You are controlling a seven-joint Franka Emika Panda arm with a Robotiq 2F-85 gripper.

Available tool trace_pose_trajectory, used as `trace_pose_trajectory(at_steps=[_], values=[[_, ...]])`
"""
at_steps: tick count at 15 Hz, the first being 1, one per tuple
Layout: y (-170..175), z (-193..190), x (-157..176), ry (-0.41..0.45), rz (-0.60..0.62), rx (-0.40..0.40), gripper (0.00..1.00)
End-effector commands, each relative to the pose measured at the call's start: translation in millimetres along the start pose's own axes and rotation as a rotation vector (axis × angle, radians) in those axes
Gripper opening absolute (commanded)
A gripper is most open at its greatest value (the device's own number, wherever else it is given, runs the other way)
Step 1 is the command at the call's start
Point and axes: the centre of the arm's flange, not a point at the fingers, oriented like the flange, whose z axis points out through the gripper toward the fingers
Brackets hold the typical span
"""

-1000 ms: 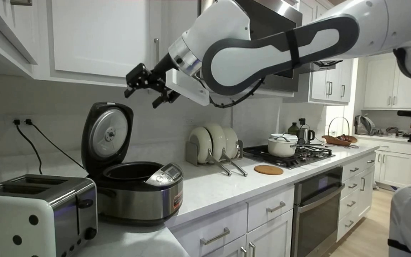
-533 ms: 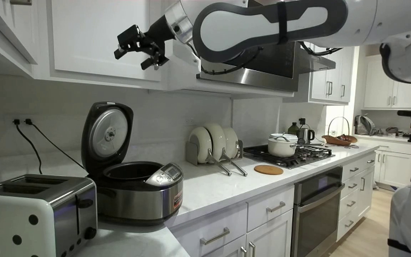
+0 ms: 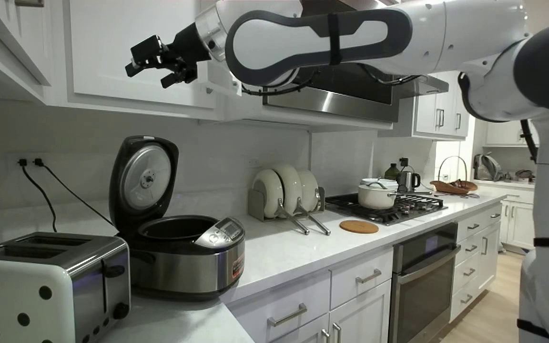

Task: Close the cooker

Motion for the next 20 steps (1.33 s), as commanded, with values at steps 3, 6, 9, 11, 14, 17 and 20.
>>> trace_pose_trajectory(at_steps=[3,6,9,11,14,17,20], values=[[3.7,58.9,20.8,0.054,-0.059,0.023,1.00],[7.8,85.7,26.4,0.063,-0.076,0.006,1.00],[7.6,113.6,27.2,0.080,-0.095,-0.007,1.00],[6.0,130.2,25.6,0.081,-0.101,-0.015,1.00],[1.5,153.7,20.8,0.083,-0.111,-0.024,1.00],[-1.3,171.7,18.9,0.086,-0.109,-0.031,0.66],[2.2,187.5,20.1,0.084,-0.105,-0.085,0.42]])
